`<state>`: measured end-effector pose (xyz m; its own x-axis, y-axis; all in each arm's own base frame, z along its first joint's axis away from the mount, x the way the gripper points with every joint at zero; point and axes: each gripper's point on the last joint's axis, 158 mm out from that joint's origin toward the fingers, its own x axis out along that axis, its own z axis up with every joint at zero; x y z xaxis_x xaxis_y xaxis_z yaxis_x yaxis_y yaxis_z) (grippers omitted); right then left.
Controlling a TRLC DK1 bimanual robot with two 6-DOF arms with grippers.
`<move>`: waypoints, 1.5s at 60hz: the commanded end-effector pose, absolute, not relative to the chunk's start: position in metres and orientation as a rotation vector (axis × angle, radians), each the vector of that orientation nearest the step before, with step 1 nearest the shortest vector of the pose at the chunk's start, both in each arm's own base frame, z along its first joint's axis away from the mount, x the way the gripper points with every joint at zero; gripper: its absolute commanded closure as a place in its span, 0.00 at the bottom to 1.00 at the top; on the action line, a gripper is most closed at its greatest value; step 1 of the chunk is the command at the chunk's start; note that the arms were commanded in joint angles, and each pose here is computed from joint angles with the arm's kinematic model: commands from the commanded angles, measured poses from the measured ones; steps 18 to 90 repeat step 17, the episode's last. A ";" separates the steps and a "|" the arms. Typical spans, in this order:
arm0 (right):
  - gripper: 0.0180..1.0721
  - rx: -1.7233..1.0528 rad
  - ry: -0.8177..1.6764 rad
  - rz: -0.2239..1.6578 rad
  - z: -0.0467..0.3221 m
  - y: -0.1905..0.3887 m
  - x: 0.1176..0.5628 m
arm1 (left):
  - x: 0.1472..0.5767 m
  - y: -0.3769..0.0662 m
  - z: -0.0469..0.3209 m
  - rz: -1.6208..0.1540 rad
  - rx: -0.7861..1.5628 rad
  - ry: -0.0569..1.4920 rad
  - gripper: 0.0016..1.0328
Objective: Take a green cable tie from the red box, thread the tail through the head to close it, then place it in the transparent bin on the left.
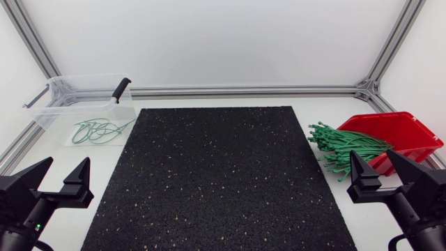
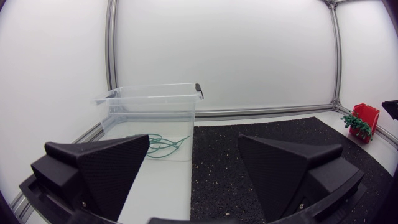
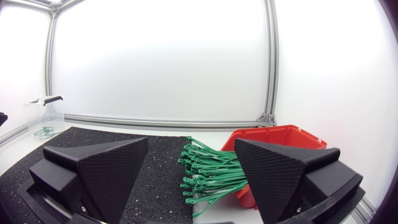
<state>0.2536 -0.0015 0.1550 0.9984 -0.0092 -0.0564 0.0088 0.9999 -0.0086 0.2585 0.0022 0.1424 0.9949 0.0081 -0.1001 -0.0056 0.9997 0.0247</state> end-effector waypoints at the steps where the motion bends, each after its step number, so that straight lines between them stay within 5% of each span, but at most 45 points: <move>1: 0.04 0.000 0.057 -0.010 0.149 -0.002 0.254 | 0.257 -0.002 0.134 -0.009 0.003 0.099 0.04; 90: 0.04 0.000 0.057 -0.010 0.149 -0.002 0.254 | 0.255 -0.003 0.131 -0.014 -0.001 0.097 0.04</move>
